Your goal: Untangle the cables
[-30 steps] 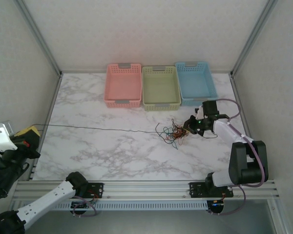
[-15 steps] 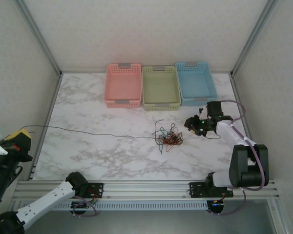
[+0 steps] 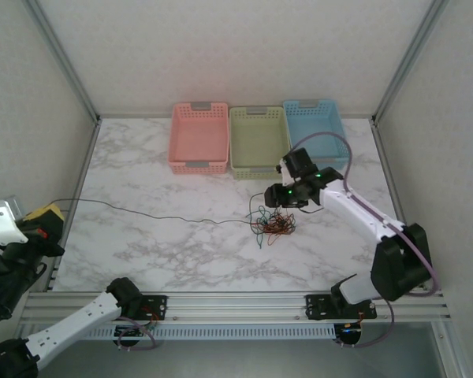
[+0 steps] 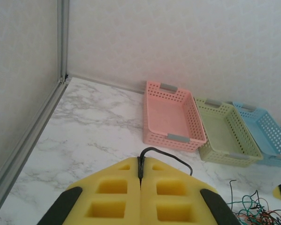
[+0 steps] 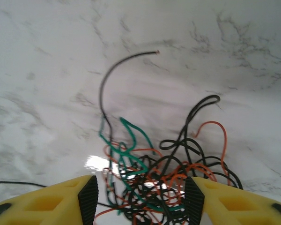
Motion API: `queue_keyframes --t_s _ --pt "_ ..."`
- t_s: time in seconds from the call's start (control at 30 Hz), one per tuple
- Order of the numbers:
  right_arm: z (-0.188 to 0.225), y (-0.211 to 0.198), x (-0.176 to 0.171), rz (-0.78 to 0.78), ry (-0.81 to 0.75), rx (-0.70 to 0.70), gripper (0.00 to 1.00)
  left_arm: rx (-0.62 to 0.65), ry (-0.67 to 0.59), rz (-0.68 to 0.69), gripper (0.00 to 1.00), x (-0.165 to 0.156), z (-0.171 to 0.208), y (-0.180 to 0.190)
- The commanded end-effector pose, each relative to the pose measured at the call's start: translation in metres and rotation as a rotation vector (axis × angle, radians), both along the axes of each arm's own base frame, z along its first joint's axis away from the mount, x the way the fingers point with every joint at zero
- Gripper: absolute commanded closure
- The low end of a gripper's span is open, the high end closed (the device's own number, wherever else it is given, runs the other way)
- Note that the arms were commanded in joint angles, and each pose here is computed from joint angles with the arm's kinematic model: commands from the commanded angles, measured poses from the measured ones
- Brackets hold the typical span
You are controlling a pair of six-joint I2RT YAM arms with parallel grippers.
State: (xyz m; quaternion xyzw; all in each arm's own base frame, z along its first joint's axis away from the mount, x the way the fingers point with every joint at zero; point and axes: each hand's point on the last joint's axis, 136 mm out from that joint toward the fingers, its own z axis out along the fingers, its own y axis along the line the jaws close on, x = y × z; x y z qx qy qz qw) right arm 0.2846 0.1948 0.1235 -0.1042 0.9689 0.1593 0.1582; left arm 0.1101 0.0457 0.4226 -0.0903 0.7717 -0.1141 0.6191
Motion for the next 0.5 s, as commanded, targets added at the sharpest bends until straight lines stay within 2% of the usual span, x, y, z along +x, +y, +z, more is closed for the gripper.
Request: queue_keyframes --t_s 0.0,0.27,0.47 --pt "-0.031 -0.024 -0.008 0.027 0.074 -0.220 0.47 0.016 0.000 -0.028 1.00 0.006 0.003 -0.010" --pt "-0.070 -0.001 -0.011 0.108 0.156 -0.260 0.50 0.014 -0.002 -0.030 1.00 0.005 0.006 -0.009" --pt "-0.095 -0.007 -0.010 0.117 0.191 -0.360 0.62 0.006 -0.012 -0.007 1.00 0.001 0.005 0.000"
